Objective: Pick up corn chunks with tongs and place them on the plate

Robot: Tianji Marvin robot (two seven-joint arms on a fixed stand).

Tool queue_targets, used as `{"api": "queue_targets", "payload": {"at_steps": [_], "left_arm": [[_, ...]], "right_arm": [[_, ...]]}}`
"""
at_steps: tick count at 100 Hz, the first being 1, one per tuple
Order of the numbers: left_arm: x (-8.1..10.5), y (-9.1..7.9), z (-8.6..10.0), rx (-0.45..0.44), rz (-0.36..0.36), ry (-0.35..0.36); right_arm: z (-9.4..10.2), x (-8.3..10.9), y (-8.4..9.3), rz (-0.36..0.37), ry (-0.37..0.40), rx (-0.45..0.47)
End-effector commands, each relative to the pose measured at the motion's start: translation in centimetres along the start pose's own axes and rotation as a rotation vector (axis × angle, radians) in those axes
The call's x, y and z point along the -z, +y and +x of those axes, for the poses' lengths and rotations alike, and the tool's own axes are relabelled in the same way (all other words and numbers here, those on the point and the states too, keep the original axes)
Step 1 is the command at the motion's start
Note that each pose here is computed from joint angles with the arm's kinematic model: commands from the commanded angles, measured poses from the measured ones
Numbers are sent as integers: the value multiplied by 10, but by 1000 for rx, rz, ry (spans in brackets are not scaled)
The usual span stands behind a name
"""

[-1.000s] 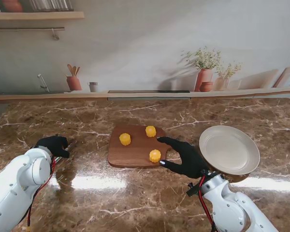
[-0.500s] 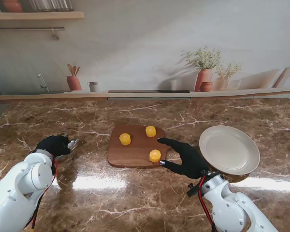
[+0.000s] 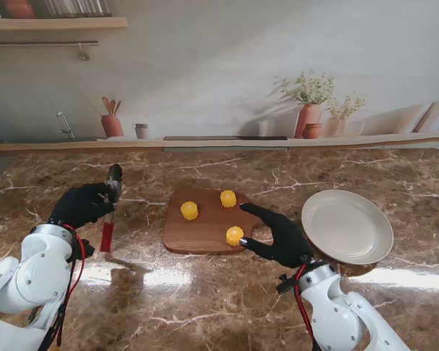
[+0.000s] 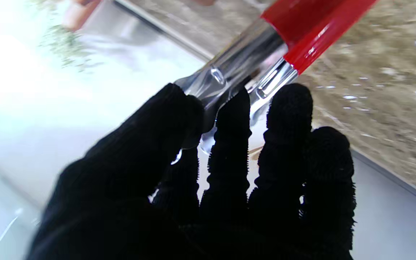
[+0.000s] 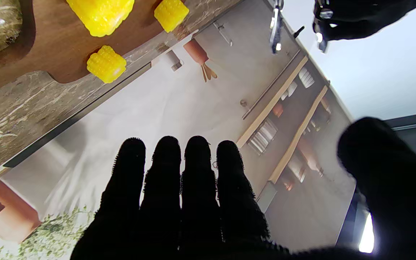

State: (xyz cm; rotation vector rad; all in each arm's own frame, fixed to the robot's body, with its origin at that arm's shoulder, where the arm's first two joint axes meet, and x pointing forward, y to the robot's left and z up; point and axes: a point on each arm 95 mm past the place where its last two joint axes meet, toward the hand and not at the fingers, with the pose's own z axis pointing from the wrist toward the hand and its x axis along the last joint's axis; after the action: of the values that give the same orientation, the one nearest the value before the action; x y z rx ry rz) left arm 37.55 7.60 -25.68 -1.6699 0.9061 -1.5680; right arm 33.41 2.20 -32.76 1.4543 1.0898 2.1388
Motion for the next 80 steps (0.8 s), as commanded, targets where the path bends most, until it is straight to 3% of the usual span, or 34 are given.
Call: {"api": "queue_targets", "payload": {"at_steps": [1, 26, 48, 65, 80], "left_arm": [[5, -4, 24, 25, 22, 73], [15, -2, 85, 196, 9, 262], [14, 19, 131, 390, -31, 386], [13, 42, 154, 526, -71, 440], [14, 60, 166, 598, -81, 461]], "right_arm": [[0, 2, -7, 0, -35, -35], [12, -3, -17, -60, -75, -114], [20, -2, -25, -82, -95, -155], [22, 3, -28, -116, -130, -216], [28, 7, -32, -143, -148, -337]]}}
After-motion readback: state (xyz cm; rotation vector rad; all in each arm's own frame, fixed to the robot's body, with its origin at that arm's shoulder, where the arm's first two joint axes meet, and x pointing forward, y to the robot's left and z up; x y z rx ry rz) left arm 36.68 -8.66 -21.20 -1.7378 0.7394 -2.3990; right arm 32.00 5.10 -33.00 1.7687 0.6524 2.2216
